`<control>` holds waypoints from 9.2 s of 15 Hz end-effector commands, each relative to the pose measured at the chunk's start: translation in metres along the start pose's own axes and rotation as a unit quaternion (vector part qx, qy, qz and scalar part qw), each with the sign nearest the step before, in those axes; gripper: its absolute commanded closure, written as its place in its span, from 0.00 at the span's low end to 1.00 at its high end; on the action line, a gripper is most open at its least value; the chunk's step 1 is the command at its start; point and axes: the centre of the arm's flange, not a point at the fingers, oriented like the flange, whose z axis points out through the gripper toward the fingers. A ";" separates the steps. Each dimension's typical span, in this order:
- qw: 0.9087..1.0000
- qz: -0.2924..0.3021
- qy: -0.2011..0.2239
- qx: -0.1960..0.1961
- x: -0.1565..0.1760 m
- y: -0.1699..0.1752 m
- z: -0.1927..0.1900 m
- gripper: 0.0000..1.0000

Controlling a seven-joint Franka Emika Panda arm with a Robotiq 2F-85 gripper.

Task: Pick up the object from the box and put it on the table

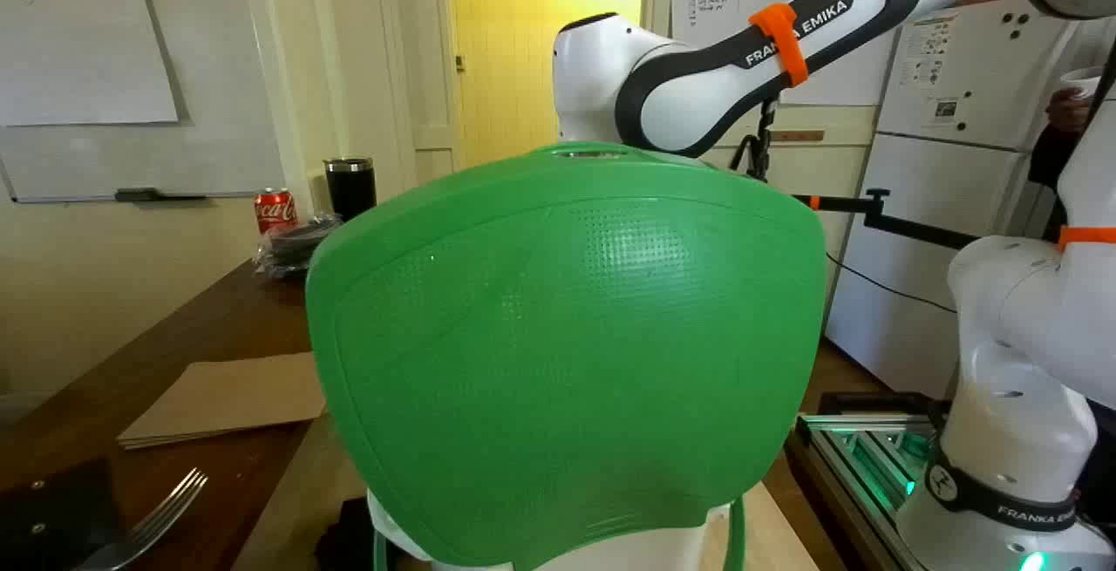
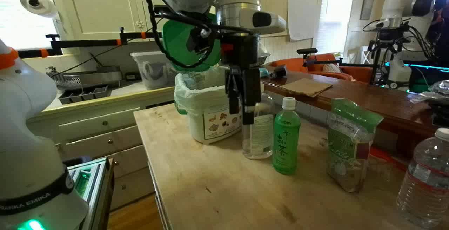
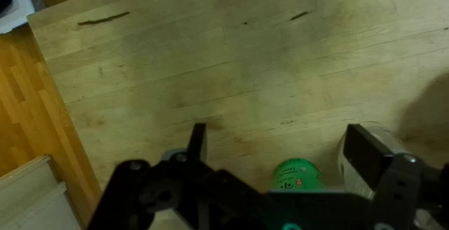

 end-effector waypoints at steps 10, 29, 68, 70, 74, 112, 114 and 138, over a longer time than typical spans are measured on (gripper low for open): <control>0.998 -0.030 0.054 0.010 0.008 -0.019 -0.025 0.00; 0.919 -0.324 0.183 0.130 0.028 -0.132 -0.096 0.00; 0.849 -0.503 0.113 0.112 0.004 -0.215 -0.082 0.00; 0.849 -0.505 0.111 0.112 0.005 -0.216 -0.080 0.00; 0.856 -0.492 0.102 0.123 0.006 -0.227 -0.072 0.00; 0.836 -0.538 0.087 0.069 -0.010 -0.303 0.031 0.00; 0.836 -0.538 0.086 0.065 -0.009 -0.305 0.036 0.00; 0.852 -0.519 0.055 0.044 -0.005 -0.304 0.055 0.77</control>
